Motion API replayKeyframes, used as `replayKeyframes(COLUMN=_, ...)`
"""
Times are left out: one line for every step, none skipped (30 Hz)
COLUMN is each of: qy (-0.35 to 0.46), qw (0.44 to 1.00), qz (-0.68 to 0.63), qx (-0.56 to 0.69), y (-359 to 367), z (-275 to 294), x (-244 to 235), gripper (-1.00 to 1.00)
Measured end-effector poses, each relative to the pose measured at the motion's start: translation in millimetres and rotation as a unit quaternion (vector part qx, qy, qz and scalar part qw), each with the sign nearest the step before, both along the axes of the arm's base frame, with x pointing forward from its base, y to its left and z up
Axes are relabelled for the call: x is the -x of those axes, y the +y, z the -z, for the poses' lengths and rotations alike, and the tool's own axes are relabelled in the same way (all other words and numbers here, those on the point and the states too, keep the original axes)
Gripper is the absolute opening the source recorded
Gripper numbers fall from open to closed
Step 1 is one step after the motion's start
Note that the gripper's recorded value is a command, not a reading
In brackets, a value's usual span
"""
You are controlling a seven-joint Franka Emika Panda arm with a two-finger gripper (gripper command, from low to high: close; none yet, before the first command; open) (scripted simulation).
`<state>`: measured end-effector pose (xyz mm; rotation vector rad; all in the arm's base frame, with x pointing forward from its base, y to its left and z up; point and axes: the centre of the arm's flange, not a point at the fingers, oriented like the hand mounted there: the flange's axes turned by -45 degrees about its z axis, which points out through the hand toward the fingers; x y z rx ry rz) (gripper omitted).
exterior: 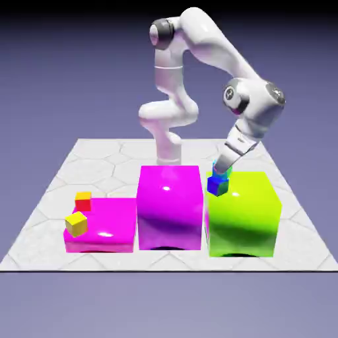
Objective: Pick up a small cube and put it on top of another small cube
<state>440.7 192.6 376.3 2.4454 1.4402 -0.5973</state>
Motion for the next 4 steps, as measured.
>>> replayKeyframes(qy=0.000, qw=1.000, qz=0.007, qx=0.000, y=-1.5, z=-13.4, x=-5.9, gripper=1.00)
replayKeyframes(qy=0.000, qw=1.000, qz=0.003, qx=0.000, y=6.2, z=-27.0, x=-7.4, gripper=1.00)
replayKeyframes(qy=0.000, qw=1.000, qz=-0.007, qx=0.000, y=19.5, z=-40.8, x=-5.5, gripper=1.00)
replayKeyframes(qy=0.000, qw=1.000, qz=-0.015, qx=0.000, y=31.2, z=-54.6, x=-3.6, gripper=1.00)
